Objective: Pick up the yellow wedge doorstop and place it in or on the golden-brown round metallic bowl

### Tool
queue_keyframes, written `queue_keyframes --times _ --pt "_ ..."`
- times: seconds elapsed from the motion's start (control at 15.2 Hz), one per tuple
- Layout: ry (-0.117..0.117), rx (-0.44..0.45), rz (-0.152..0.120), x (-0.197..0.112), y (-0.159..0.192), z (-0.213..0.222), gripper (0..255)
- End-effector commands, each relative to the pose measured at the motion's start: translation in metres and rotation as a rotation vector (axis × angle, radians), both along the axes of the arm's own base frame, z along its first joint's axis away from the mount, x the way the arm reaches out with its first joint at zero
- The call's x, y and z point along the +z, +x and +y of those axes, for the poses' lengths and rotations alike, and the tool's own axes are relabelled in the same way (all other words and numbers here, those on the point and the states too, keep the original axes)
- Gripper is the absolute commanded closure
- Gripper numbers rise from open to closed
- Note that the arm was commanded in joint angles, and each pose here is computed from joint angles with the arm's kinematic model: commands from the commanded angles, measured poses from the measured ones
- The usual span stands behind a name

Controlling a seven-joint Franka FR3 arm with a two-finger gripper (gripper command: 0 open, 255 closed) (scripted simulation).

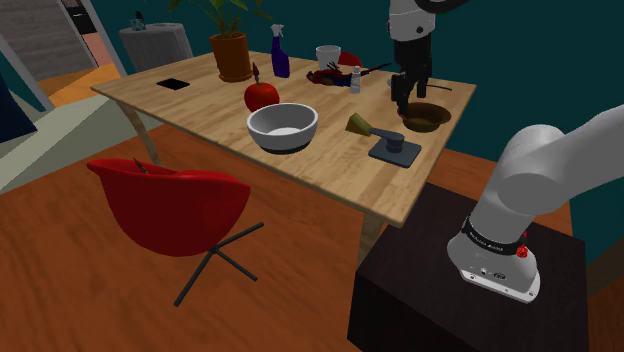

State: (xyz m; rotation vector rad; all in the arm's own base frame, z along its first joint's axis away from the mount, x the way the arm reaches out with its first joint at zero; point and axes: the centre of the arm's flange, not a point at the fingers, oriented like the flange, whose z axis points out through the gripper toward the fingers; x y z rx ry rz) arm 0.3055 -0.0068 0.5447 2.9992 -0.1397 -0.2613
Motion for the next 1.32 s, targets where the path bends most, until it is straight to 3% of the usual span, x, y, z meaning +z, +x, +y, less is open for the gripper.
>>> queue_keyframes --times 0.0,1.06,1.25 --pt "0.000 0.000 0.000 0.000 0.000 0.000 0" --pt "0.083 -0.083 0.005 -0.072 0.192 -0.070 0" --pt "0.088 -0.087 0.006 -0.086 0.201 -0.075 0"
